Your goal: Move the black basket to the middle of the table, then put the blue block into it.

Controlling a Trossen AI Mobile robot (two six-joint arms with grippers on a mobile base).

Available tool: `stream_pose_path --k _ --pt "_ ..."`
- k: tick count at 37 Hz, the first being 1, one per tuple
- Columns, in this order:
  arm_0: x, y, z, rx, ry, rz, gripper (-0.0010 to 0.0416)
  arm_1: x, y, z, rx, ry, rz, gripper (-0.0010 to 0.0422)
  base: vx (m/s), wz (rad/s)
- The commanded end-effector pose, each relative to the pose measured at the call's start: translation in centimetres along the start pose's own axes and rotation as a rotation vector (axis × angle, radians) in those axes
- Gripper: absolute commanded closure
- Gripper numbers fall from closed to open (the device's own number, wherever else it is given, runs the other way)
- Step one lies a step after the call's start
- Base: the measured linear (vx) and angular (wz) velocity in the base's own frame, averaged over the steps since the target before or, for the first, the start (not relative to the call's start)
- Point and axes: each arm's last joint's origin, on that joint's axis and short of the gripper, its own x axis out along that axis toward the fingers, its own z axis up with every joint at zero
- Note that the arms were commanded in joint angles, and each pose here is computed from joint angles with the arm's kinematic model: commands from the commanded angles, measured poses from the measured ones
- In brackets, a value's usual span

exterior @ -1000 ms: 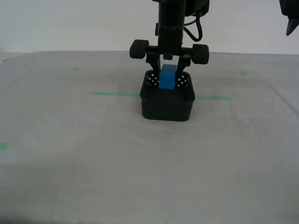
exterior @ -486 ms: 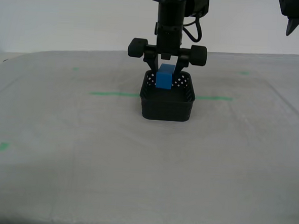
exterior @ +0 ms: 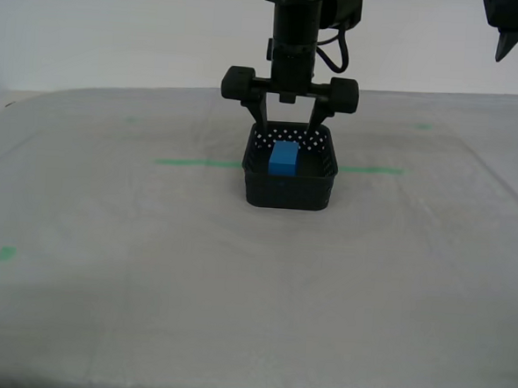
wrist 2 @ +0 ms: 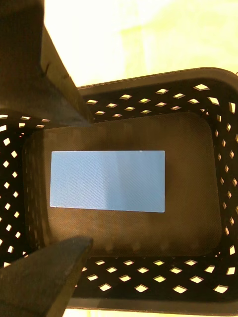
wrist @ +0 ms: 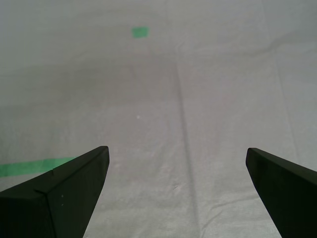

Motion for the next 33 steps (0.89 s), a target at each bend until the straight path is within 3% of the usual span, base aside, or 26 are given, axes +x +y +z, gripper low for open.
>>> stream_pose_path --k 1,6,10,15,33 --pt "0.0 0.0 0.0 -0.001 0.000 -0.001 0.0018 -0.1 0.0 0.0 0.003 0.000 0.004 0.0068 0.000 0.000" --pt "0.0 0.0 0.0 -0.001 0.000 -0.001 0.0019 -0.1 0.0 0.0 0.018 -0.001 0.003 0.0003 0.000 0.000" --pt "0.0 0.0 0.0 -0.001 0.000 -0.001 0.0018 -0.1 -0.1 -0.1 0.021 0.004 -0.004 0.0027 0.000 0.000" --pt "0.0 0.0 0.0 -0.001 0.000 -0.001 0.0019 -0.2 -0.1 -0.1 0.032 0.005 -0.007 0.0006 0.000 0.000" --pt "0.0 0.0 0.0 -0.001 -0.001 -0.001 0.0019 -3.9 1.0 0.9 0.175 -0.078 -0.035 0.0012 0.000 0.000"
